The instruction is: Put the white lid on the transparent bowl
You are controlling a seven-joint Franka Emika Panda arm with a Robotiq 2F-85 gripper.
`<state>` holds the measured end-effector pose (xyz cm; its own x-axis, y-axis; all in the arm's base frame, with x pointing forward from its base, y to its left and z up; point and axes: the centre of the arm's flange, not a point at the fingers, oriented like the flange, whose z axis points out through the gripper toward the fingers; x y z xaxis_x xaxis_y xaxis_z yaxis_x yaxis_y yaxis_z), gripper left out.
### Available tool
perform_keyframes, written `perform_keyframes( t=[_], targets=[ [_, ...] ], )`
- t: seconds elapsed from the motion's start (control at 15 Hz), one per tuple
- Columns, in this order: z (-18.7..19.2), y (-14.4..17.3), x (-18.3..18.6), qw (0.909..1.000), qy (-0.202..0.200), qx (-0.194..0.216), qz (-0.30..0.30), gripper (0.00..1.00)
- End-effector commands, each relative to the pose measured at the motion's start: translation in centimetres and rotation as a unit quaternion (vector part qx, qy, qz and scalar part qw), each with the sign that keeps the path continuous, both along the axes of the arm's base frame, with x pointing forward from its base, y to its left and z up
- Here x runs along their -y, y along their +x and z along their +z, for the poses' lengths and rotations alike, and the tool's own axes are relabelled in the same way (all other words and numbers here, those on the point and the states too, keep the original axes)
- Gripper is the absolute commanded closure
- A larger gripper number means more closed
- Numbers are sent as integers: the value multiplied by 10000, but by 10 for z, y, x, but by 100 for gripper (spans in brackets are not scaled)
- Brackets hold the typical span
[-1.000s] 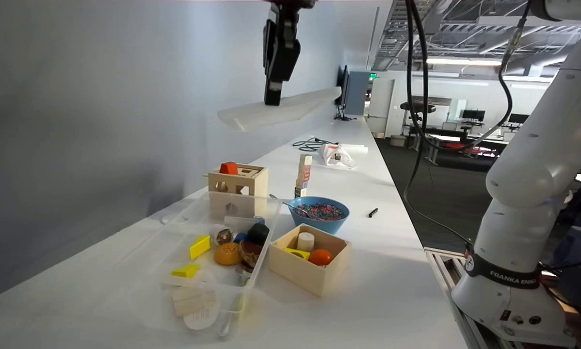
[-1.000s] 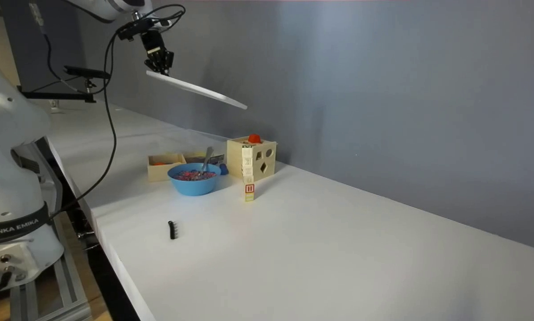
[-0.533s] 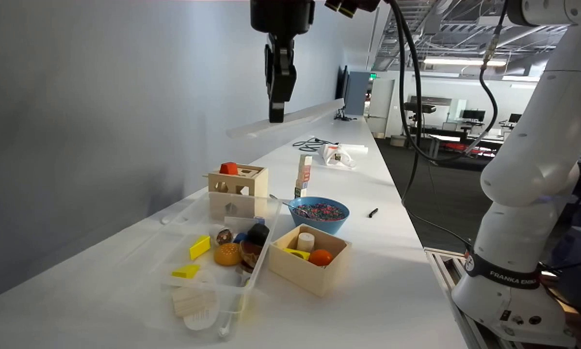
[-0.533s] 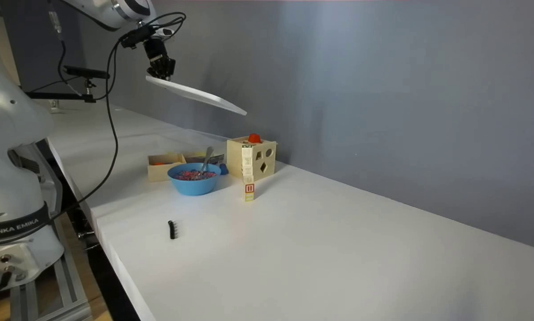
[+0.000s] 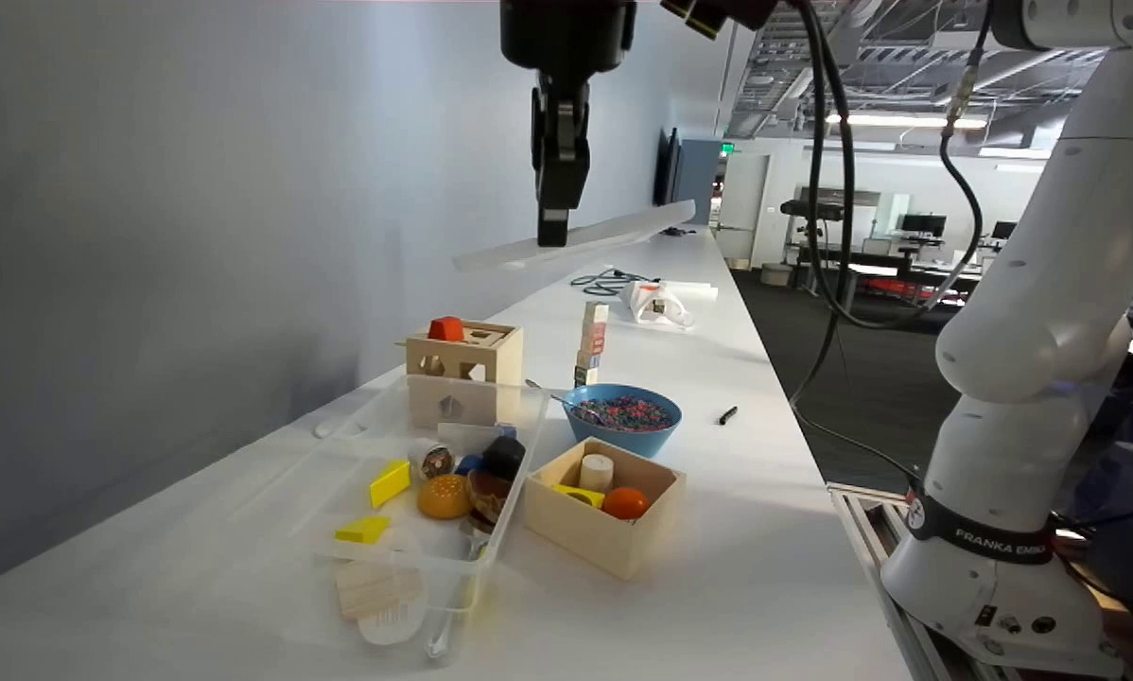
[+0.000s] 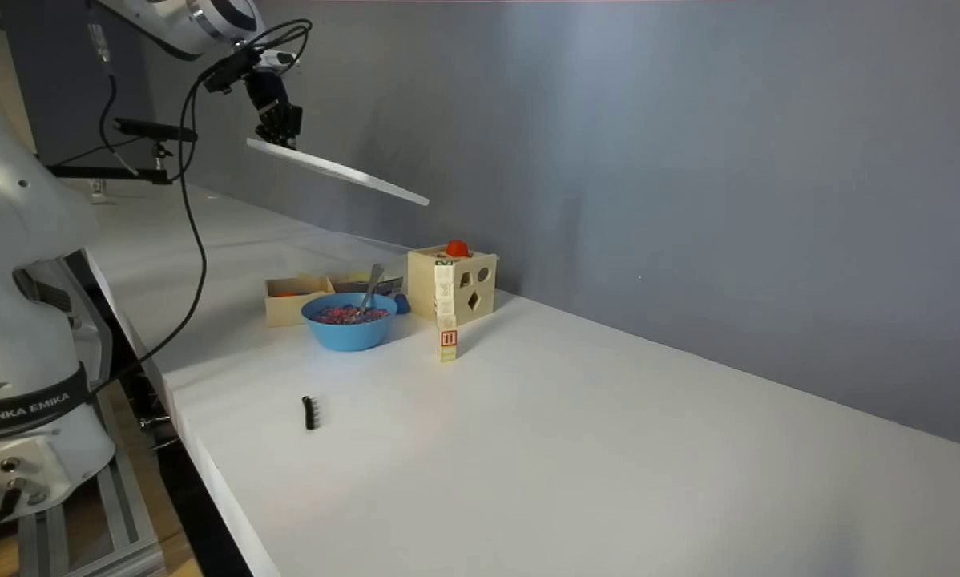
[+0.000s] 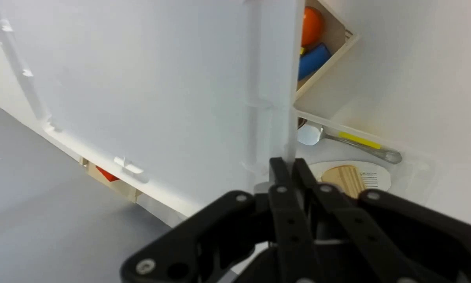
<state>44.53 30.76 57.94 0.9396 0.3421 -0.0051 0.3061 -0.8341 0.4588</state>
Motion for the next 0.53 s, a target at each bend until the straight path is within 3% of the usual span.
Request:
perform_keyframes(
  t=[0.0,0.27,0.47],
  targets=[
    [-12,3,-60,9956,-667,510,-419,98],
    [-31,-1,-72,9880,-1087,832,-711,98],
    [-54,18,-76,9913,-839,799,-624,98]
  ],
)
